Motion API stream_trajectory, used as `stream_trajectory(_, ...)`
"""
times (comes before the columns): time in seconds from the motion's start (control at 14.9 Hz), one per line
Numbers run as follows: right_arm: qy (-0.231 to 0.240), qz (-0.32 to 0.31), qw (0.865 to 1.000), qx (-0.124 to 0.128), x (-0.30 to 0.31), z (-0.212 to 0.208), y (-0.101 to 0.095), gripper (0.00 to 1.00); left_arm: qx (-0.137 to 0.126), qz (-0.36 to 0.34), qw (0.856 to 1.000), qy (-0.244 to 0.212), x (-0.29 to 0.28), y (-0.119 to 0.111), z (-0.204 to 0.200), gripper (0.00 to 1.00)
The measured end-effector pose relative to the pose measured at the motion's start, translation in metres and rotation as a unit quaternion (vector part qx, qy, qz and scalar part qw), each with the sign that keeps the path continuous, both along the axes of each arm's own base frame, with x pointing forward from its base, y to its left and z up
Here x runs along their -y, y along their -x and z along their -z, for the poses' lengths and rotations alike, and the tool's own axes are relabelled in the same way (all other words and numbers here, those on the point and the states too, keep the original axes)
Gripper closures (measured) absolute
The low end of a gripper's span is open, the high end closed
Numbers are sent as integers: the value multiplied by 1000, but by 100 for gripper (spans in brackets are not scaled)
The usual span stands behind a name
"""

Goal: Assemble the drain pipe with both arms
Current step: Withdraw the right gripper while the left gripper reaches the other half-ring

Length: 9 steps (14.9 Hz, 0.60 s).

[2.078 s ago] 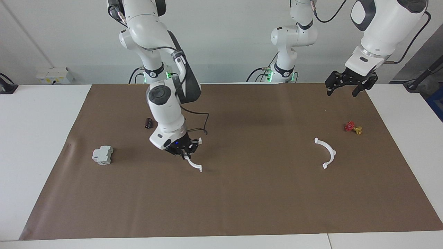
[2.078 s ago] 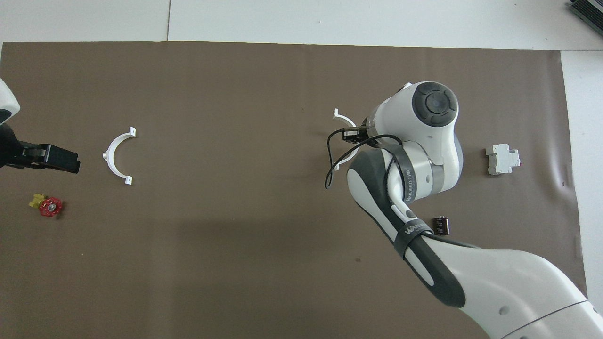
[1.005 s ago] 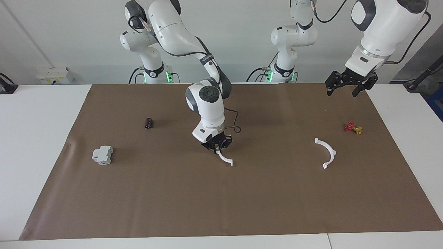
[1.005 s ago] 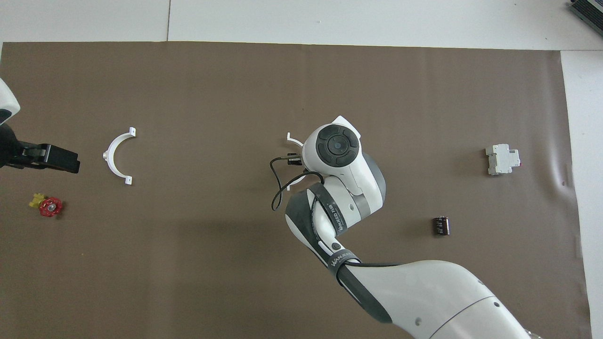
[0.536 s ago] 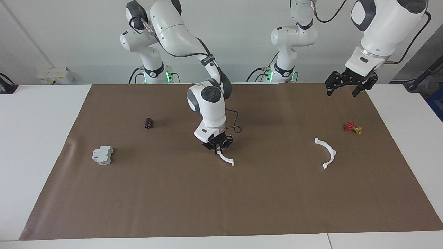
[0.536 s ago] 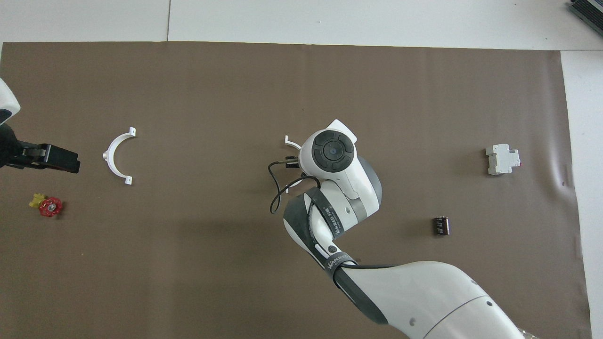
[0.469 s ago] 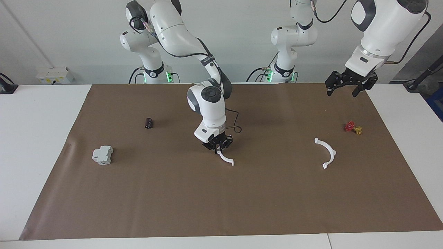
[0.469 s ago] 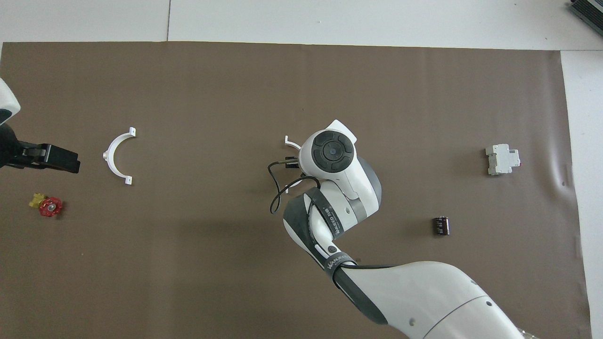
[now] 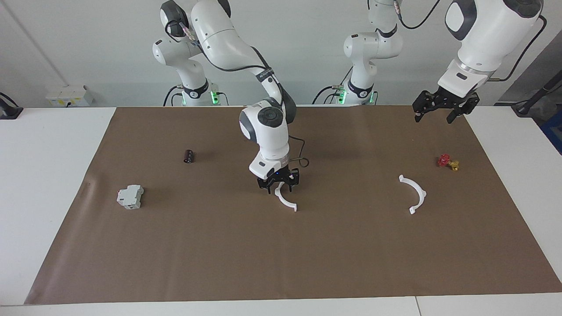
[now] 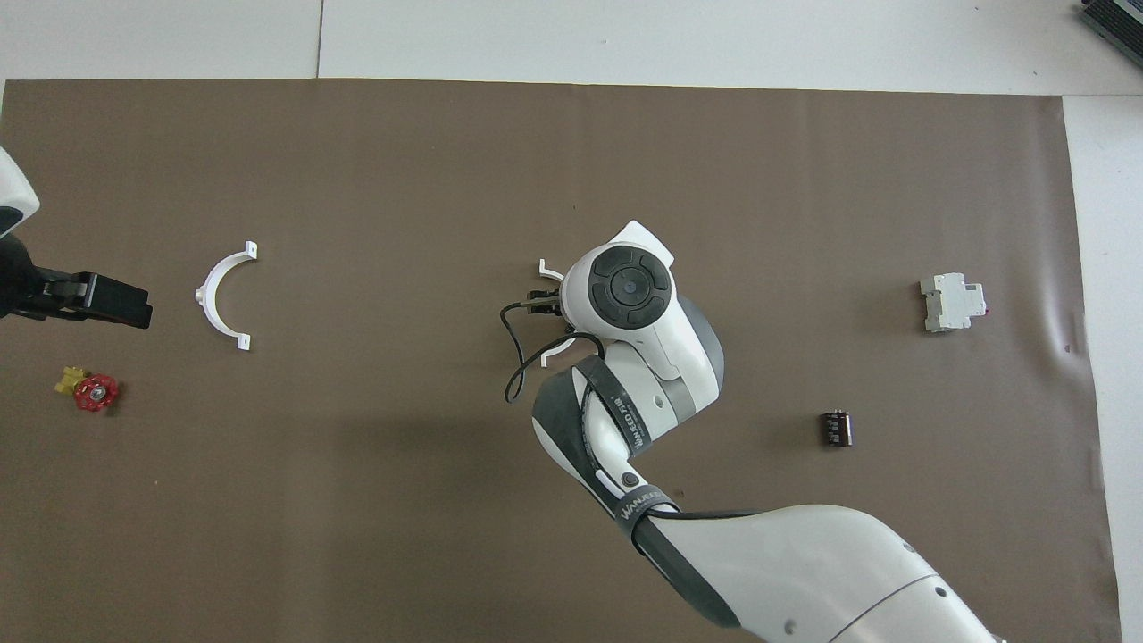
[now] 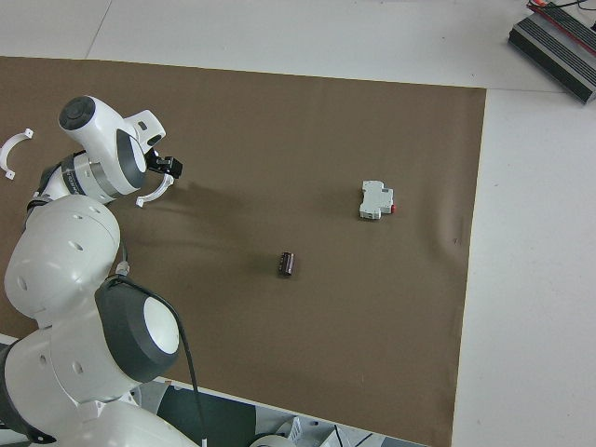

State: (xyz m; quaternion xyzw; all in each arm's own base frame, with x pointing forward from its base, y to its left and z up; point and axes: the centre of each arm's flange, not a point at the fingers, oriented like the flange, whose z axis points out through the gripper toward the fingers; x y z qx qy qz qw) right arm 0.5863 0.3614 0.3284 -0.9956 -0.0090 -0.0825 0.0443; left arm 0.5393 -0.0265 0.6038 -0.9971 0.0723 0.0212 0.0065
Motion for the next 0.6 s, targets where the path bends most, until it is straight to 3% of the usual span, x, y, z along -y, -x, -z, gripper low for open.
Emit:
stream_trajectory(0.34, -14, 57, 998, 19, 78, -83, -28, 0, -6, -7, 1000, 0, -8, -7, 11, 0)
stream_trajectory(0.6, -8, 75, 997, 22, 161, -125, -45, 0, -2, -21, 1000, 1, -24, -24, 40, 0)
